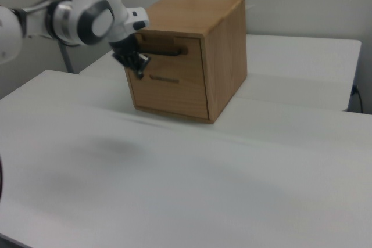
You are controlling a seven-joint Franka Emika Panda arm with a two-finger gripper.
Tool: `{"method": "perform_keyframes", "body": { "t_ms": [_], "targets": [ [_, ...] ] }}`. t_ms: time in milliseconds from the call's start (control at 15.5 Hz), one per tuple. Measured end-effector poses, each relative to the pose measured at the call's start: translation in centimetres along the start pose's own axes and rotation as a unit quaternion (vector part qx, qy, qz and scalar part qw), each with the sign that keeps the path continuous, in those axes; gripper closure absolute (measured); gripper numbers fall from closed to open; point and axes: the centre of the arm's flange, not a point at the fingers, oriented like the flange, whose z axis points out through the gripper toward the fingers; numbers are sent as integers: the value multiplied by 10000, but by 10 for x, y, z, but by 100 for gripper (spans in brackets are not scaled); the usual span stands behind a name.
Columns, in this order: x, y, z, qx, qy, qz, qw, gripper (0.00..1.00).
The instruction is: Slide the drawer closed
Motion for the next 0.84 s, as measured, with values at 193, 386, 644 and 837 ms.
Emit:
{"method": "perform_keyframes", "body": {
  "t_ms": [193, 386, 644, 837],
  "targets": [
    [-32, 3, -41, 18, -823, -7, 9966, 68],
    [-54, 5, -65, -8, -1244, -29, 9922, 38],
    [-62, 11, -69, -377, -1395, -166, 9894, 1],
    [-65, 11, -66, -431, -1505, -155, 9875, 0]
  ]
}}
